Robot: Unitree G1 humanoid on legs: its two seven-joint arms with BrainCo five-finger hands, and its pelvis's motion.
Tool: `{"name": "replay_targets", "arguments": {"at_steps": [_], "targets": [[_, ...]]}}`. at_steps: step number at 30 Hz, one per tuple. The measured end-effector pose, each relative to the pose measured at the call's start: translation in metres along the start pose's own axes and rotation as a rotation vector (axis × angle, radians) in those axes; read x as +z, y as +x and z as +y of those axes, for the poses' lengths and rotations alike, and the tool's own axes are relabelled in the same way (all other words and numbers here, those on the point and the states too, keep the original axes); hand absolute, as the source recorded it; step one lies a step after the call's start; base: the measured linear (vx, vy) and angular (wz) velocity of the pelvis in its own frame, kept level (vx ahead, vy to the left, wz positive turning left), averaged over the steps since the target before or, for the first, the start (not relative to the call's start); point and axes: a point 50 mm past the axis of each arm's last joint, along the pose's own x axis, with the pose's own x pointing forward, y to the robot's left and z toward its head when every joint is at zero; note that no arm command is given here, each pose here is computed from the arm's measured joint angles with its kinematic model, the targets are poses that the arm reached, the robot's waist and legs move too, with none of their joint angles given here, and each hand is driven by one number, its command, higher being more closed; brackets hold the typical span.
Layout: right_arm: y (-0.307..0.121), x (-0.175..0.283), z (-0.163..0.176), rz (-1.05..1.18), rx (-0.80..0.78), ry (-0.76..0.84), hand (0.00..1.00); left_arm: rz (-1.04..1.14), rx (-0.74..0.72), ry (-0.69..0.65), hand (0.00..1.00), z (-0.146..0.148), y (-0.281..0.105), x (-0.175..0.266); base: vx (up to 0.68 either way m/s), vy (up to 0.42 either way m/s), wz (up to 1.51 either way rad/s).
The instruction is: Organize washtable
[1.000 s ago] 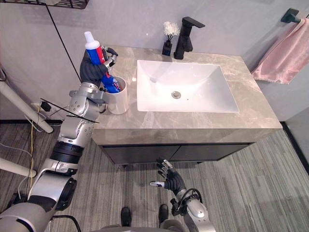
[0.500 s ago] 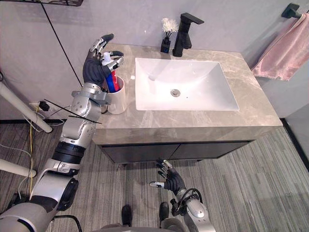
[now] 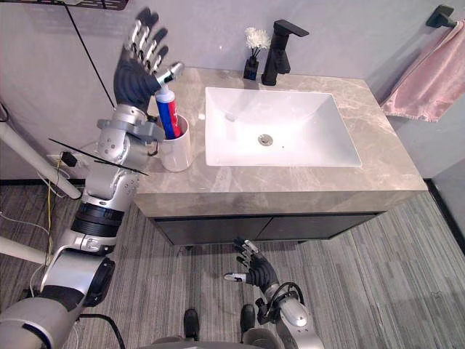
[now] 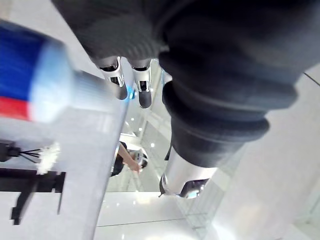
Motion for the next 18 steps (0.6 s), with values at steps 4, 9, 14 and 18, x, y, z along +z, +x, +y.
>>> {"name": "replay_targets", "arguments": {"at_steps": [4,9,14,18], "targets": [[0.004,0.003,0.003,-0.007,0.021,-0.009,0.00,-0.125,-0.010,0.035,1.00,0.003,0.019,0.033,0.00,-0.001,0.08],[0.007,0.001,0.000,0.006,0.024,-0.020,0.00,-0.258,-0.005,0.033,1.00,0.009,0.025,0.065,-0.02,-0.005,0.06],[0.007,-0.005,0.003,0.031,0.041,-0.017,0.00,-0.312,0.013,0.022,1.00,0.019,0.004,0.073,-0.02,-0.003,0.06],[0.003,-0.008,0.002,0.043,0.034,-0.009,0.00,-0.188,-0.044,0.021,1.00,0.020,-0.045,0.043,0.01,0.005,0.08]]}}
